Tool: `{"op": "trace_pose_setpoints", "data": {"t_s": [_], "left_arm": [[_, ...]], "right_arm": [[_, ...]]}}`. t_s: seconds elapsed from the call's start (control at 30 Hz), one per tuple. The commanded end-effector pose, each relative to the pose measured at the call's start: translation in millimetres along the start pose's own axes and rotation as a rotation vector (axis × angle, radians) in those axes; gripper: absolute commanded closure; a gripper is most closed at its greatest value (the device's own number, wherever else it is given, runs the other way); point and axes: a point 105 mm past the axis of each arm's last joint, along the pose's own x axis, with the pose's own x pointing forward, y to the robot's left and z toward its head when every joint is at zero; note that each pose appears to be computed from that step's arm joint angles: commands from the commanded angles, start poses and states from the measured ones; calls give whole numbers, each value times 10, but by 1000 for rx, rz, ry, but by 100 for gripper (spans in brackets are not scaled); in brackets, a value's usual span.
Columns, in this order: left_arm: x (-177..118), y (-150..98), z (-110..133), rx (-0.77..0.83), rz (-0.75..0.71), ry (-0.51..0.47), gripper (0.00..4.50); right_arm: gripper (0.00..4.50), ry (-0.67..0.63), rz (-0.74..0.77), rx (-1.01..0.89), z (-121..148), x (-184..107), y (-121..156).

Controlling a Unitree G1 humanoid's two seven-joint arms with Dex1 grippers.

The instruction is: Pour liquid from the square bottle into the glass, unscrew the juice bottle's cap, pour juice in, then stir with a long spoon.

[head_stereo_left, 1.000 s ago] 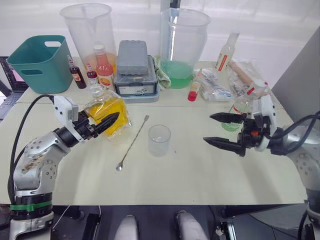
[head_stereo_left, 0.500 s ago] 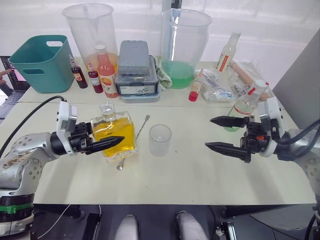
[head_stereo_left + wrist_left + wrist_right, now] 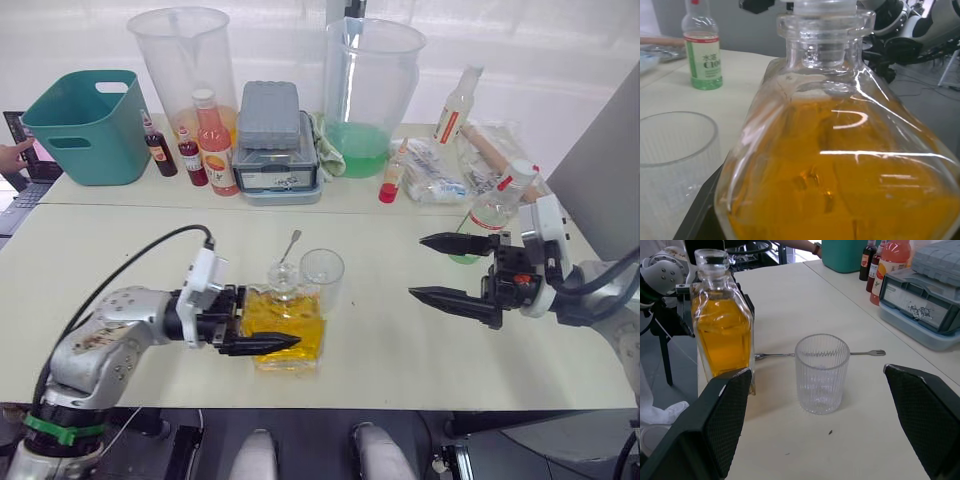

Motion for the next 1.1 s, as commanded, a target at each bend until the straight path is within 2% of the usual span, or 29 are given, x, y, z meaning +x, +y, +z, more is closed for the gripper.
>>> {"op": "trace_pose_setpoints", "data": {"t_s": [0.03,0.33,0.5,0.73,0.87,0.9,0.97,1.1], "left_arm": [[75,-23,200,131,-46,-50,164],[202,86,-21,172,-25,-36,164],[149,83,-177,159,-26,4,164],[80,129,-171,186,-19,22,164],[22,134,-282,154,-13,51,164],[8,132,-308,142,-11,55,62],[-24,130,-341,124,-5,60,2],[-67,142,-322,122,23,49,1]], "right_arm": [[0,-21,-2,-47,135,-38,43],[0,-5,-5,-56,175,-60,47],[0,3,-6,-50,162,-71,61],[0,-3,1,-41,152,-52,80],[0,-8,12,-39,157,-35,92],[0,-8,13,-39,157,-30,89],[0,-8,15,-40,158,-18,83],[0,-7,23,-38,156,-2,71]]}}
